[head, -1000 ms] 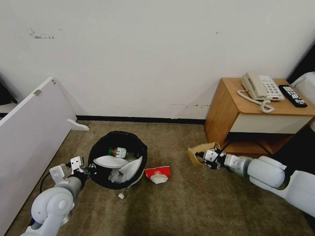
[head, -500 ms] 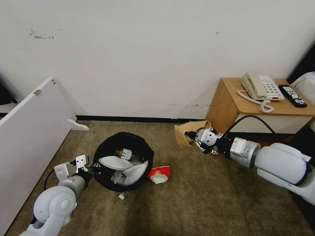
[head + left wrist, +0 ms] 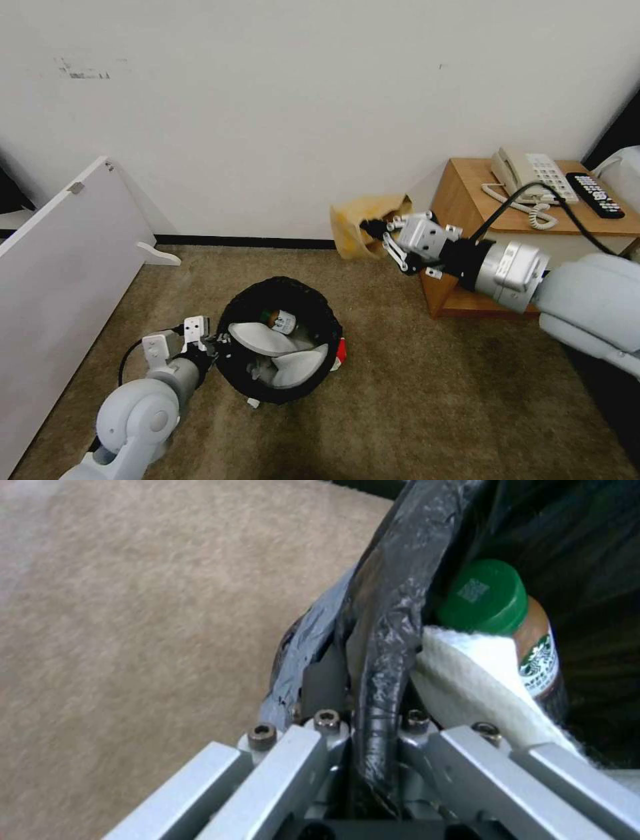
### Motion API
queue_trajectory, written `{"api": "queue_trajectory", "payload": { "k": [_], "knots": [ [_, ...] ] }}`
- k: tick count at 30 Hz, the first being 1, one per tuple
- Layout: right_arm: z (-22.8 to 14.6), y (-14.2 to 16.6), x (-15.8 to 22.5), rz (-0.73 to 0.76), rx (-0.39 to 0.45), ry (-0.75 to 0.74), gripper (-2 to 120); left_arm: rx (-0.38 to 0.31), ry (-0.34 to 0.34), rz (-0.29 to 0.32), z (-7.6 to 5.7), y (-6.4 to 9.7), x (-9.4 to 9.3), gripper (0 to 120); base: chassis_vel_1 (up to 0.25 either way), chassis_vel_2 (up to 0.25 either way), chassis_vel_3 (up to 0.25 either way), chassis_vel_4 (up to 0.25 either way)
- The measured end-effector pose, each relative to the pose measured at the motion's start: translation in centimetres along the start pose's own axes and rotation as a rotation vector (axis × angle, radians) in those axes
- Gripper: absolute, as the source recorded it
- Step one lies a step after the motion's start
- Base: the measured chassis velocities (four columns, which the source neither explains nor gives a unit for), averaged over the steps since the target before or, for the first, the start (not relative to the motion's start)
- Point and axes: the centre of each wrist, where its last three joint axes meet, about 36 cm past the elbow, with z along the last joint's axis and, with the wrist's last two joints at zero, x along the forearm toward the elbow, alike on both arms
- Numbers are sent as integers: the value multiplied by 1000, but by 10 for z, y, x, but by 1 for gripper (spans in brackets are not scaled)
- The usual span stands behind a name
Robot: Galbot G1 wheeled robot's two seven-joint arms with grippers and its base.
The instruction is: Pick up the trash bin and place the garbage on the floor into it.
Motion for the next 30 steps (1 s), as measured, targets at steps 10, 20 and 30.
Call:
{"api": "queue_trajectory", "payload": {
  "k": [10,20,30],
  "knots": [
    [-17,3,-11,-45,-55,-91,0,-1,-11,35,-4,-15,-8,1,0,0,0,0],
    [-18,14,-16,-105,-71,-115,0,23,-40,51,-18,-28,-17,1,0,0,0,0],
    [-9,28,-11,-135,-87,-76,0,63,-74,83,-44,-37,-21,1,0,0,0,0]
  ]
}}
